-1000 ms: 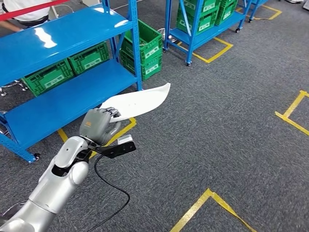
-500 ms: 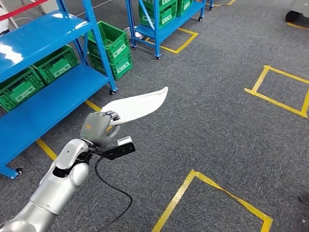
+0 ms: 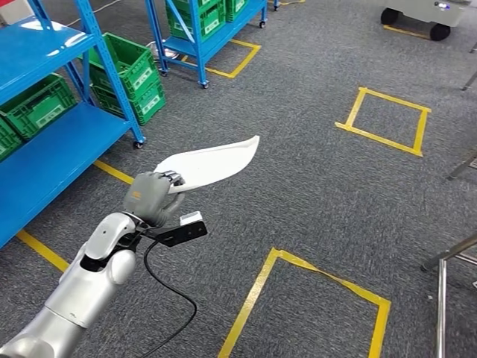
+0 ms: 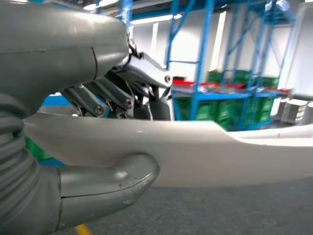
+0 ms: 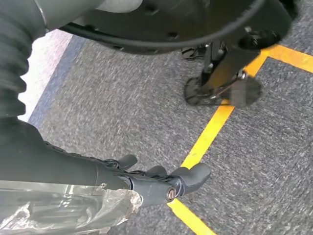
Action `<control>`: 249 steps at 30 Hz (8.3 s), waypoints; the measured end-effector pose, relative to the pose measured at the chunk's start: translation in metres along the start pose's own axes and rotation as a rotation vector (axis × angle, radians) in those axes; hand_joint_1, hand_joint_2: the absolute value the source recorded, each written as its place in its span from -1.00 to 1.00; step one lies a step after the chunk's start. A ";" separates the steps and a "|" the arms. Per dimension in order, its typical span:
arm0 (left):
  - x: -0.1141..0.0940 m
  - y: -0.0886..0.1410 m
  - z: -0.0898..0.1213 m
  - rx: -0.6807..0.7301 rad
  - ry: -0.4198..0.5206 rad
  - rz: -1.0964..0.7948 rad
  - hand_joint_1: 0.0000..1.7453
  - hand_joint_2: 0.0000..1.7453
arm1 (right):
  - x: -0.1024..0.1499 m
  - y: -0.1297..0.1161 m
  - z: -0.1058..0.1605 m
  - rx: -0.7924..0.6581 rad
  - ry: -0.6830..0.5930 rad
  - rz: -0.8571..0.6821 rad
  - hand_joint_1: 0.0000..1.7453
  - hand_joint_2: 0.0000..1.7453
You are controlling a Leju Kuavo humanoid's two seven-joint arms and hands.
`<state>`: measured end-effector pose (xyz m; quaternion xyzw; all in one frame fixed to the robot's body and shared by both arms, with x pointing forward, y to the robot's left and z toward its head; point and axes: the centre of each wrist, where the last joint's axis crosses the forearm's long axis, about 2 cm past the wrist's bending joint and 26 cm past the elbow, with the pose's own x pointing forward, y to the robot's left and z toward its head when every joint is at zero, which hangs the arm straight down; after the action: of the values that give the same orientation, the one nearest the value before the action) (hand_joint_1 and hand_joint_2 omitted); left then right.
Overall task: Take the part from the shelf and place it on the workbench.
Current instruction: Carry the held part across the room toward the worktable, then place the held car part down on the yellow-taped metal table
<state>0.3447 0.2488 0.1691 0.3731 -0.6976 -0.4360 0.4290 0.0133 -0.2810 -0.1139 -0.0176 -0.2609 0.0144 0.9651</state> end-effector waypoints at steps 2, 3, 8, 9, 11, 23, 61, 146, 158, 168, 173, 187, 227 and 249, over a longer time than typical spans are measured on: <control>0.000 -0.001 0.001 -0.004 0.001 0.000 1.00 1.00 | 0.002 0.000 -0.001 0.000 -0.004 0.000 -1.00 1.00; 0.000 -0.001 0.002 -0.005 0.001 0.000 1.00 1.00 | 0.002 0.000 -0.001 0.000 -0.006 0.000 -1.00 1.00; -0.001 0.000 0.001 -0.003 -0.001 -0.004 1.00 1.00 | 0.003 0.001 -0.001 0.006 -0.007 0.005 -1.00 1.00; -0.001 0.000 0.000 -0.001 -0.001 -0.005 1.00 1.00 | 0.004 0.002 -0.002 0.008 -0.009 0.006 -1.00 1.00; -0.001 0.001 0.000 -0.001 -0.004 -0.009 1.00 1.00 | 0.004 0.002 -0.002 0.012 -0.010 0.009 -1.00 1.00; -0.003 -0.002 0.004 -0.013 -0.004 -0.017 1.00 1.00 | 0.004 0.002 -0.002 0.012 -0.007 0.016 -1.00 1.00; -0.004 0.006 0.011 0.265 -0.135 -0.020 1.00 1.00 | 0.001 0.003 0.000 0.040 0.011 0.049 -1.00 1.00; 0.004 -0.001 0.016 0.253 -0.173 0.091 1.00 1.00 | 0.008 0.003 -0.004 0.073 0.033 0.072 -1.00 1.00; 0.010 -0.003 0.007 0.200 -0.178 0.181 1.00 1.00 | 0.010 0.000 -0.005 0.070 0.031 0.085 -1.00 1.00; 0.013 -0.003 0.004 0.189 -0.203 0.190 1.00 1.00 | 0.010 -0.002 -0.005 0.079 0.032 0.087 -1.00 1.00; 0.015 -0.004 0.004 0.186 -0.177 0.187 1.00 1.00 | 0.010 -0.002 -0.005 0.083 0.035 0.090 -1.00 1.00; 0.018 -0.002 -0.007 0.188 -0.108 0.184 1.00 1.00 | 0.010 -0.005 -0.005 0.080 0.051 0.077 -1.00 1.00; -0.003 -0.022 0.000 0.198 -0.009 0.093 1.00 1.00 | 0.005 0.004 -0.002 0.111 0.068 0.087 -1.00 1.00; -0.016 0.002 -0.057 0.126 0.135 -0.184 1.00 1.00 | 0.014 0.004 -0.007 0.118 0.004 0.103 -1.00 1.00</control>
<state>0.4031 0.2470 0.1807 0.4903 -0.6561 -0.4026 0.4087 0.0292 -0.2772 -0.1129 0.0258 -0.2563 0.0792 0.9630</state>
